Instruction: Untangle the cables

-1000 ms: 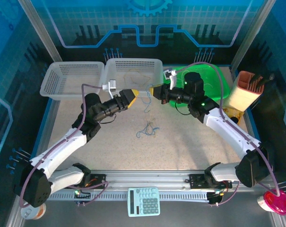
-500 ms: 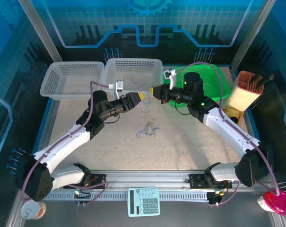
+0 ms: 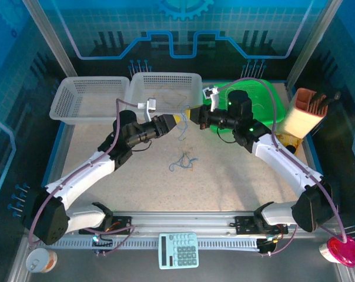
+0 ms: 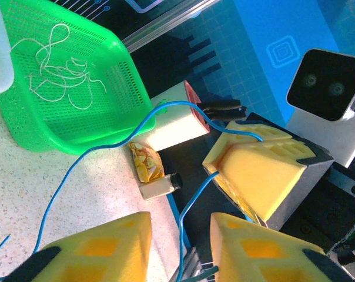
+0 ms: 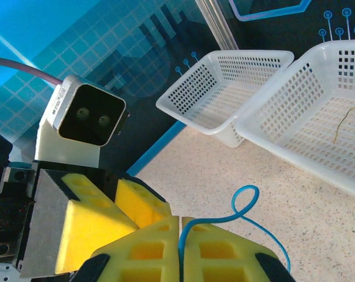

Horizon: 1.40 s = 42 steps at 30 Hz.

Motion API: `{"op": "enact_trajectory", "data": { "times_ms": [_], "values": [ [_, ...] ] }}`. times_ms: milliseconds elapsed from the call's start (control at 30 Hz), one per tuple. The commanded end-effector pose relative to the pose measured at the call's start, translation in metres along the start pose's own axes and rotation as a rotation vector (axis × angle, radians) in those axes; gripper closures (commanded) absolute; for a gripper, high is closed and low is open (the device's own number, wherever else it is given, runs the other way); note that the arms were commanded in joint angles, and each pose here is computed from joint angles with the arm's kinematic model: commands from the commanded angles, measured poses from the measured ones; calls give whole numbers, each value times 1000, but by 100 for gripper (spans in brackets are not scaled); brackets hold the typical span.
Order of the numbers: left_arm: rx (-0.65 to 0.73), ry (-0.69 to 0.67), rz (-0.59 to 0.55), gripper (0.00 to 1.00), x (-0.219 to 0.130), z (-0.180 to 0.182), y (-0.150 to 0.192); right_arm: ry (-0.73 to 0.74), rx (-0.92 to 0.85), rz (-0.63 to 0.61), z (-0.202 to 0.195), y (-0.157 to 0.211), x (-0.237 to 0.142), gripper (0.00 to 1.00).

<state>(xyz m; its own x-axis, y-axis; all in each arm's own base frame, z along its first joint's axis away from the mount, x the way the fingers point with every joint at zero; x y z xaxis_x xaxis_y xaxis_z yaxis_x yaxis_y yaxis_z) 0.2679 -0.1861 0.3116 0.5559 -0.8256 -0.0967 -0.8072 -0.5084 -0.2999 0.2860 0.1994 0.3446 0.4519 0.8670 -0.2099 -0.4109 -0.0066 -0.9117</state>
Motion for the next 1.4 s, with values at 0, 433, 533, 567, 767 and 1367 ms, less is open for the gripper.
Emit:
{"op": "enact_trajectory", "data": {
  "times_ms": [0, 433, 533, 567, 767, 1367],
  "values": [
    [57, 56, -31, 76, 2, -17, -5, -2, -6, -26, 0, -4, -5, 100],
    [138, 159, -48, 100, -7, -74, -19, 61, -19, 9, -8, 10, -9, 64],
    [145, 187, -31, 100, -8, -93, -24, 91, -14, -3, -14, 16, -18, 45],
    [143, 193, -24, 100, -8, -98, -25, 100, -15, -7, -16, 19, -20, 41],
    [116, 232, 12, 100, -7, -120, -29, 120, -69, -2, -17, 36, -30, 25],
    [82, 270, 47, 100, -7, -142, -28, 53, -212, -135, -2, 4, -19, 15]
  ]
}}
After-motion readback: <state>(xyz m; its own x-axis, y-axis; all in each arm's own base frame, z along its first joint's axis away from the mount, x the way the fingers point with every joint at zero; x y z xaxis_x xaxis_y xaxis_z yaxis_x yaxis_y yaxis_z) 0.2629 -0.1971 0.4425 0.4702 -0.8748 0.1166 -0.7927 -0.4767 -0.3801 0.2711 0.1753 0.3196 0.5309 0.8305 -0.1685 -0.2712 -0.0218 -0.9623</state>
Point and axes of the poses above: each hand's point on the last joint's axis, 136 mm out from that joint toward the fingers, its own x axis out along the fingers, its own z axis along the line the jaws close on, y = z × x, the point moved 9 cm from there along -x, back along the fingers, and after that the axes turned 11 degrees about -x, right-handed, at the moved point
